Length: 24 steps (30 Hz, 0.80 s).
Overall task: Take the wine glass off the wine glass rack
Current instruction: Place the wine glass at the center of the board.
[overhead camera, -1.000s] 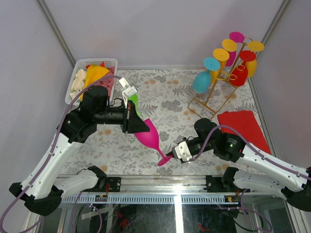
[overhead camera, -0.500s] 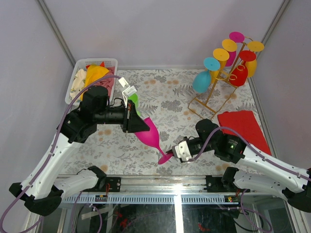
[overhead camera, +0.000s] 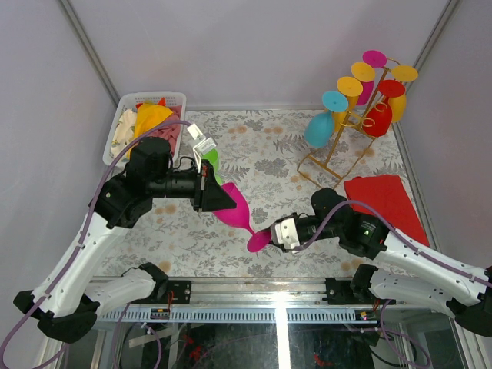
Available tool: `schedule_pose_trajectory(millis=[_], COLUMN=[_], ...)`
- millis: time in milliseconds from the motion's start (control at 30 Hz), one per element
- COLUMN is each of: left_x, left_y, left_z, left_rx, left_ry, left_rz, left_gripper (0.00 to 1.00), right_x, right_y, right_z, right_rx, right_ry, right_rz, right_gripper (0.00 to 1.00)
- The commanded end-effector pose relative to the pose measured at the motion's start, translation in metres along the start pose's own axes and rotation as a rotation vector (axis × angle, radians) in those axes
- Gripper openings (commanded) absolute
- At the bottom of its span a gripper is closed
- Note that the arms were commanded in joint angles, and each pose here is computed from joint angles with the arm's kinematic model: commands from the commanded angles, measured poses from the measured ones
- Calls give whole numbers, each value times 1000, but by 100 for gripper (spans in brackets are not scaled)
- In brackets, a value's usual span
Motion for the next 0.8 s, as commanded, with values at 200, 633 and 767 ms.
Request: schedule_pose_trajectory(millis=[200, 633, 767], left_x=[7, -19, -56], left_y=[10, 60, 83], left_z=[-9, -58, -59], left_rx=[-27, -30, -82], left_ry=[-67, -222, -174], left_rz=[-140, -386, -471], left_gripper=[0, 0, 0], right_x=[10, 48, 54], right_y=[-20, -21, -25], right_z=[-13, -24, -40], right_rx=[22, -41, -11], right_ry=[-26, -30, -109], right_rz=[130, 316, 345], right_gripper=[64, 80, 80])
Point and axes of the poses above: each gripper's point midway between its finger pads, its own x axis back along the fingers, its own y axis along the line the jaws close on, z = x × y, the point moved 4 cm from there along x, back along the fingers, and after that the axes turned 6 degrees about x, right-handed, at the moved point
